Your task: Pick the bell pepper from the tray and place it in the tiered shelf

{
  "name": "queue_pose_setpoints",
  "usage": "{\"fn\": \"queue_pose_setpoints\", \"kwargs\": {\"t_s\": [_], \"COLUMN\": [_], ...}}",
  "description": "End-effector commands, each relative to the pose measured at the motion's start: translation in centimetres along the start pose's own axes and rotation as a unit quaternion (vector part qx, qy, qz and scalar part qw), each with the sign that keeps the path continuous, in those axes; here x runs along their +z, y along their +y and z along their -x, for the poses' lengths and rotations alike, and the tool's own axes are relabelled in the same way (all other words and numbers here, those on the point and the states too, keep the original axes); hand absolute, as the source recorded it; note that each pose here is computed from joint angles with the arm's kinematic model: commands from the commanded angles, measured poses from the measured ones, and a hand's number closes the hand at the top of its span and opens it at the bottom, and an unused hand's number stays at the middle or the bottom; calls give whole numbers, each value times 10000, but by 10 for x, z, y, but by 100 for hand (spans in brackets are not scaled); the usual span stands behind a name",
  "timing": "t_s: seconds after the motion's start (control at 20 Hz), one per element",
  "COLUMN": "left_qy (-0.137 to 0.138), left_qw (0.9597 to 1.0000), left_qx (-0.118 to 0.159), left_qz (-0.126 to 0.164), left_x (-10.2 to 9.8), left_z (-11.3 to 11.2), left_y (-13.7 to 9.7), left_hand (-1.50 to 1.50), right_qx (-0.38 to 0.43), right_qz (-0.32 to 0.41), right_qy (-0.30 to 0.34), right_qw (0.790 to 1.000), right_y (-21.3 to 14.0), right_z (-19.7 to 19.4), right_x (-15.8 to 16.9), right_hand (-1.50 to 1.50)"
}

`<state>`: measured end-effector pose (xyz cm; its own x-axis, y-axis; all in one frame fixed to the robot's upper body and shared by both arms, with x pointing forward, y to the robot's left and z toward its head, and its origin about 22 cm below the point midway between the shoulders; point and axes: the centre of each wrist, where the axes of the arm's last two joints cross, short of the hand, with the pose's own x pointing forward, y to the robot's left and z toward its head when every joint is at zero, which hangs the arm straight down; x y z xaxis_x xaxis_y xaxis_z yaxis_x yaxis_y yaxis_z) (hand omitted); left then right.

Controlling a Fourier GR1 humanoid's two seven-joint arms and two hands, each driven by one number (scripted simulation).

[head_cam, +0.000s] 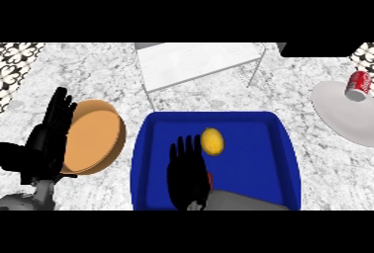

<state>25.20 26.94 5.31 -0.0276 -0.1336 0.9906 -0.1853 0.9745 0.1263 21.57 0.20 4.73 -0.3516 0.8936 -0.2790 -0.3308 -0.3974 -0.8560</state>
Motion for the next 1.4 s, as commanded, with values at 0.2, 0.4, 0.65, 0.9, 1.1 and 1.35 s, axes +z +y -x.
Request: {"fn": "queue_pose_setpoints", "kwargs": {"t_s": [0.2,0.4,0.65,0.9,1.1,1.35], "left_qy": [14,-28,-43,19,-10,-40], "left_qw": [10000,10000,10000,10000,10000,10000], "left_qx": [9,16,11,-41,60,24], "left_qz": [20,36,10,-7,77,46], "left_x": [-6,-13,10,-8,-9,-9], "left_z": [-7,-10,5,-8,4,-7], "left_y": [-9,10,-20,-7,2,-2], "left_hand": [0,0,0,0,0,0], "right_qx": [149,60,100,490,819,-1478], "right_qz": [-49,-33,-266,-295,100,224], "right_qy": [570,492,632,410,174,101], "right_qw": [9983,9988,9976,9975,9964,9887], "right_y": [17,24,51,49,45,44], "right_z": [-4,-15,12,1,5,19], "right_x": [-12,-3,-21,-36,-21,-47], "right_hand": [-150,-150,-150,150,150,150]}}
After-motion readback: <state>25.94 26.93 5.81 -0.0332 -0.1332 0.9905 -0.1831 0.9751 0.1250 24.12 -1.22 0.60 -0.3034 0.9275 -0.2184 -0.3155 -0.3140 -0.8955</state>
